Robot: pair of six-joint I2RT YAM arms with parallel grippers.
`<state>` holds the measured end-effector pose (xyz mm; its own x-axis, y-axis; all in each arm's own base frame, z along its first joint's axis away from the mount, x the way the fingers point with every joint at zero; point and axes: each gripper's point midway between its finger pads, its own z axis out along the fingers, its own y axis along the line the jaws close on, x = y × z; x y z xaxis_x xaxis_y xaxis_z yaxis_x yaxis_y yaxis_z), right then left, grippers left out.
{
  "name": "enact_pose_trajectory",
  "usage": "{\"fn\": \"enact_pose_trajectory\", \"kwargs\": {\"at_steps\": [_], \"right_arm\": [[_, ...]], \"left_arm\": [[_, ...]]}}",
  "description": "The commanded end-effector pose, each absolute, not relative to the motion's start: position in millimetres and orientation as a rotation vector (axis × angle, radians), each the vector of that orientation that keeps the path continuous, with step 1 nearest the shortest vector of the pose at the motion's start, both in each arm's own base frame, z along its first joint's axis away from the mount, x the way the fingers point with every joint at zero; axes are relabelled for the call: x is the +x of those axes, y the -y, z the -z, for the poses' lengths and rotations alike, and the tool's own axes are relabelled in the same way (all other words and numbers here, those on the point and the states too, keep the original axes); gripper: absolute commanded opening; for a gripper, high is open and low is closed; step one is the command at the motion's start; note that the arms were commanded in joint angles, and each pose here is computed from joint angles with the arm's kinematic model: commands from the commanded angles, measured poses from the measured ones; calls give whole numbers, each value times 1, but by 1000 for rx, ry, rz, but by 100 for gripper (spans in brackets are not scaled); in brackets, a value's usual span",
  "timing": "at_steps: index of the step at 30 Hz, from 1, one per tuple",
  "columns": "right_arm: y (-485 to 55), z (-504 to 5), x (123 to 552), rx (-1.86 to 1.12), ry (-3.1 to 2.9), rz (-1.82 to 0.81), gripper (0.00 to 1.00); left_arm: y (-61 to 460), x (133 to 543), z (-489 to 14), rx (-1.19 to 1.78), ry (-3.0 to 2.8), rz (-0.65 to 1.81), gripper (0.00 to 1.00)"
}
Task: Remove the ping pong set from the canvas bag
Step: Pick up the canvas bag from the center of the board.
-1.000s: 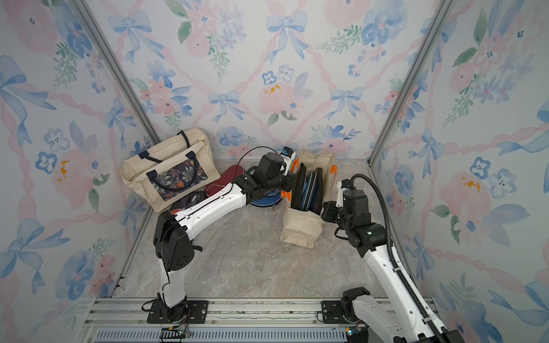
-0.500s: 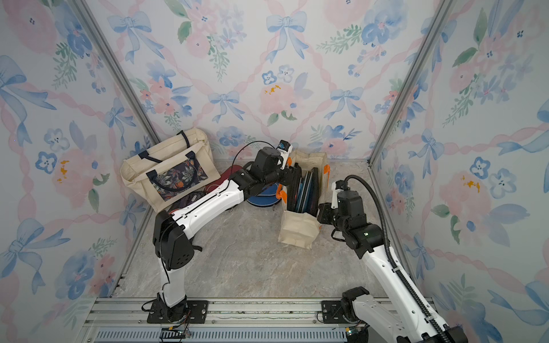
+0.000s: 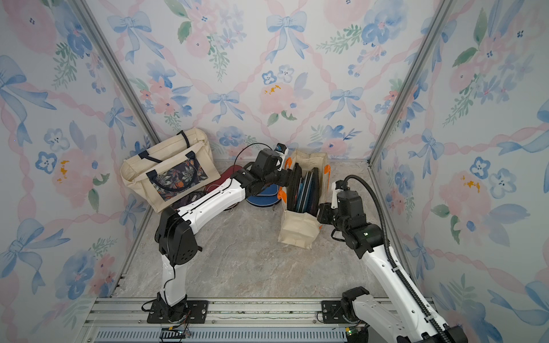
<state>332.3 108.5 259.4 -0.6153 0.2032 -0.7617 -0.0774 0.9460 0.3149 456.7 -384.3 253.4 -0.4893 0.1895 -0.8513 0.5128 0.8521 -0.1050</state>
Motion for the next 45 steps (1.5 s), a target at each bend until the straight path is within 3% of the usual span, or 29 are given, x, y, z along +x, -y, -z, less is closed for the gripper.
{"fn": "enact_pose_trajectory", "kwargs": {"at_steps": [1, 3, 7, 14, 18, 20, 23, 25, 36, 45], "right_arm": [[-112, -263, 340, 67, -2167, -383, 0], [-111, -261, 340, 65, -2172, -377, 0], [-111, -260, 340, 69, -2171, -373, 0], [-101, -272, 331, 76, -2148, -333, 2], [-85, -284, 319, 93, -2125, -261, 27], [-79, -289, 313, 99, -2111, -236, 55], [-70, -297, 303, 107, -2088, -212, 75], [-66, -303, 296, 111, -2075, -207, 79], [-70, -351, 273, 84, -1973, -304, 83], [-144, -353, 276, -79, -1991, -501, 79]], "left_arm": [[393, 455, -212, 537, -2170, 473, 69], [398, 452, -203, 545, -2188, 489, 62], [406, 451, -204, 549, -2185, 510, 1], [414, 447, -251, 583, -2084, 568, 0], [414, 433, -287, 631, -2008, 604, 0], [412, 424, -303, 656, -1977, 621, 0], [404, 411, -316, 673, -1956, 636, 0], [398, 402, -316, 679, -1964, 642, 0], [344, 373, -320, 622, -1981, 546, 0], [319, 354, -306, 624, -2024, 529, 0]]}}
